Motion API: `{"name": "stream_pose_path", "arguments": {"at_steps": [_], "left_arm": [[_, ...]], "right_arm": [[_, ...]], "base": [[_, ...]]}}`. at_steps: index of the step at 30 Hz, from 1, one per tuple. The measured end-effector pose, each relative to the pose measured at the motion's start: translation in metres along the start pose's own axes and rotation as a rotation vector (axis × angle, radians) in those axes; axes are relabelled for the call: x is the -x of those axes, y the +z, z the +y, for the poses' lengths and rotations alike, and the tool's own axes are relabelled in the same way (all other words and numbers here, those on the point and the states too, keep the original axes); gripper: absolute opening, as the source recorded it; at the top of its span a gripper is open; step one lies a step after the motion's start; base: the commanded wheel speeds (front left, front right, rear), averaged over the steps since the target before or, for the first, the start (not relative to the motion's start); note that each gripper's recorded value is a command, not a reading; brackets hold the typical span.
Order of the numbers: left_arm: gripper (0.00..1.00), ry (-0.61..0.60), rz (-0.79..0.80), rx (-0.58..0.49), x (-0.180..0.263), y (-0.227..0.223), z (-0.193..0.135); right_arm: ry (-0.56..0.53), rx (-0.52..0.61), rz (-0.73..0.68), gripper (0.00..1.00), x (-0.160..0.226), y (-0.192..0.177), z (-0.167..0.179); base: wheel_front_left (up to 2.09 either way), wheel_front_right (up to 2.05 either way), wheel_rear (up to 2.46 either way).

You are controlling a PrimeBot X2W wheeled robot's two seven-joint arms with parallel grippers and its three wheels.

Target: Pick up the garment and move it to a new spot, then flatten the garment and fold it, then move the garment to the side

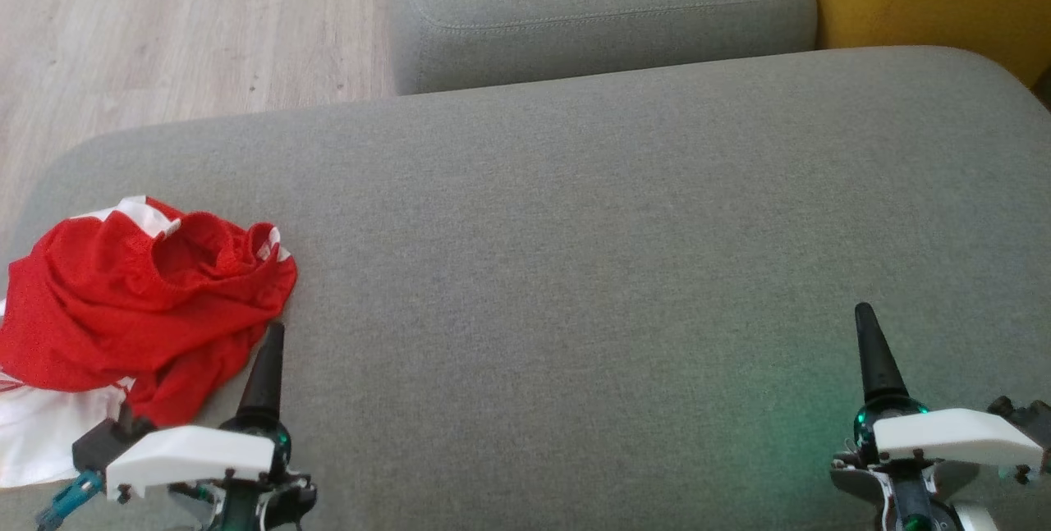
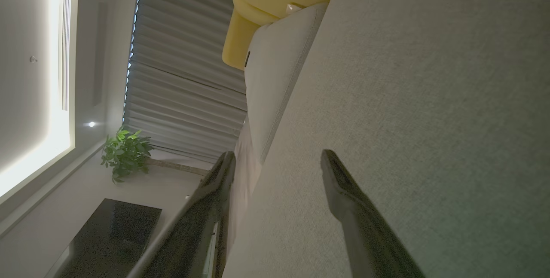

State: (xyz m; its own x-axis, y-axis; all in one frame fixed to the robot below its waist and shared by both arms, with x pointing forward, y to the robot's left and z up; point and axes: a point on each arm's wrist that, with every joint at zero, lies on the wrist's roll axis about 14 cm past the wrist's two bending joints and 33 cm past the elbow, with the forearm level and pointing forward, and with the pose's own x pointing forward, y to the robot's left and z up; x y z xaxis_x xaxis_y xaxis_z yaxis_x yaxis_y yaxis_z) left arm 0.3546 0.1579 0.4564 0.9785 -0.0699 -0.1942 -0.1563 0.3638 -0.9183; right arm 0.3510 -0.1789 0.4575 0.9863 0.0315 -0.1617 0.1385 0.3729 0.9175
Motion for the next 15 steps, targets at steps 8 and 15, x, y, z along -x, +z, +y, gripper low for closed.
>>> {"name": "stream_pose_path", "arguments": {"at_steps": [8, 15], "left_arm": [[1.00, -0.021, -0.003, -0.112, 0.001, -0.003, -0.011], [1.00, -0.026, -0.011, -0.203, 0.005, -0.005, -0.013]], "right_arm": [[0.016, 0.103, -0.009, 1.00, 0.002, 0.001, 0.005], [0.043, 0.198, 0.014, 1.00, 0.003, -0.008, 0.012]], "base": [[0.00, 0.00, 0.00], [0.00, 0.00, 0.00]]}}
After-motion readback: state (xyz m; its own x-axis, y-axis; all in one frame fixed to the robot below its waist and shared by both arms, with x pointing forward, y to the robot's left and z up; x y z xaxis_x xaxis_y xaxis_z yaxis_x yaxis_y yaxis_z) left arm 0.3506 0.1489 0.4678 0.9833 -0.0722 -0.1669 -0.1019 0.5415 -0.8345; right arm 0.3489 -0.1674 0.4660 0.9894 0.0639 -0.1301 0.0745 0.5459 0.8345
